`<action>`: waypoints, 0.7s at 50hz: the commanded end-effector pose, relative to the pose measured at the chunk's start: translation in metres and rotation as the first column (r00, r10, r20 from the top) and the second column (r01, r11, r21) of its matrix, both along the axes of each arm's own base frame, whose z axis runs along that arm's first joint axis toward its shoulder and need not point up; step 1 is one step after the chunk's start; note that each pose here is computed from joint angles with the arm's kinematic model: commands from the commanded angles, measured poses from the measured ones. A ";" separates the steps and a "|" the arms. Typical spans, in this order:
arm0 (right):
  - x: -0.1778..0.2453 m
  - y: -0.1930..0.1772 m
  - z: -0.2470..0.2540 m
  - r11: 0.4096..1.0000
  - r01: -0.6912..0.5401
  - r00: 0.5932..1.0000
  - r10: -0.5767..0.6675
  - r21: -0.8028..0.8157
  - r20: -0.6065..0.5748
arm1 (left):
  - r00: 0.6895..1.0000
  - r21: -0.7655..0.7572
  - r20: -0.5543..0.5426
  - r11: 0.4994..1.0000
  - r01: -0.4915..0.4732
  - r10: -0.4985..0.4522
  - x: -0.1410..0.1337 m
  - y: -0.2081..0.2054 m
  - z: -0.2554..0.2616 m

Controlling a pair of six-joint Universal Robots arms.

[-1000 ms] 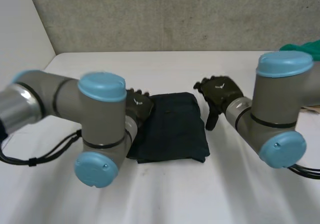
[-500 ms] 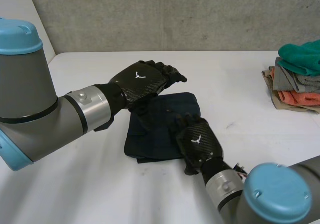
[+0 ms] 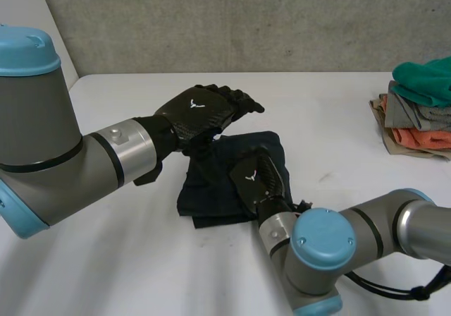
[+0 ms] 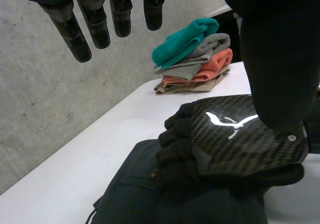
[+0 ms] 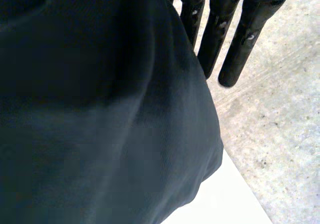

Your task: Fold the laundry.

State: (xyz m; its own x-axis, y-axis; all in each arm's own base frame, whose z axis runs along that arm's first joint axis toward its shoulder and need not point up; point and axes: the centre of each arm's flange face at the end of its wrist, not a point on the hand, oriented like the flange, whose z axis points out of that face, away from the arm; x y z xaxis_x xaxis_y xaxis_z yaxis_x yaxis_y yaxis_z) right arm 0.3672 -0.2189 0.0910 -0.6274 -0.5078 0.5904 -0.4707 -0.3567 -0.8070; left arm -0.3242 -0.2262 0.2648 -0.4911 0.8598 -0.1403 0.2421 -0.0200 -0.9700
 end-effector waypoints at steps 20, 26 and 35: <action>-0.049 -0.114 0.067 0.987 0.104 0.990 -0.091 -0.123 0.105 | 0.997 -0.014 -0.045 0.998 -0.063 0.062 0.013 -0.017 0.014; -0.069 -0.157 0.105 0.974 0.072 0.984 -0.035 -0.213 0.176 | 0.996 -0.017 -0.046 0.997 -0.071 0.070 0.015 -0.019 0.016; -0.128 -0.227 0.207 0.917 0.089 0.914 0.079 -0.388 0.398 | 0.996 -0.027 -0.053 0.997 -0.070 0.068 0.016 -0.017 0.020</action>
State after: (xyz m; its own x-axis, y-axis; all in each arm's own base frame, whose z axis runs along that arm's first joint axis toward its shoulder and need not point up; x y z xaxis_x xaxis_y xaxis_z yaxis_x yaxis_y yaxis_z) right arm 0.2834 -0.4018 0.2324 -0.7940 -0.3163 0.5191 -0.2764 -0.5726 -0.7718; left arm -0.3085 -0.2444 0.2832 -0.5571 0.8193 -0.1357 0.1956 -0.0294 -0.9802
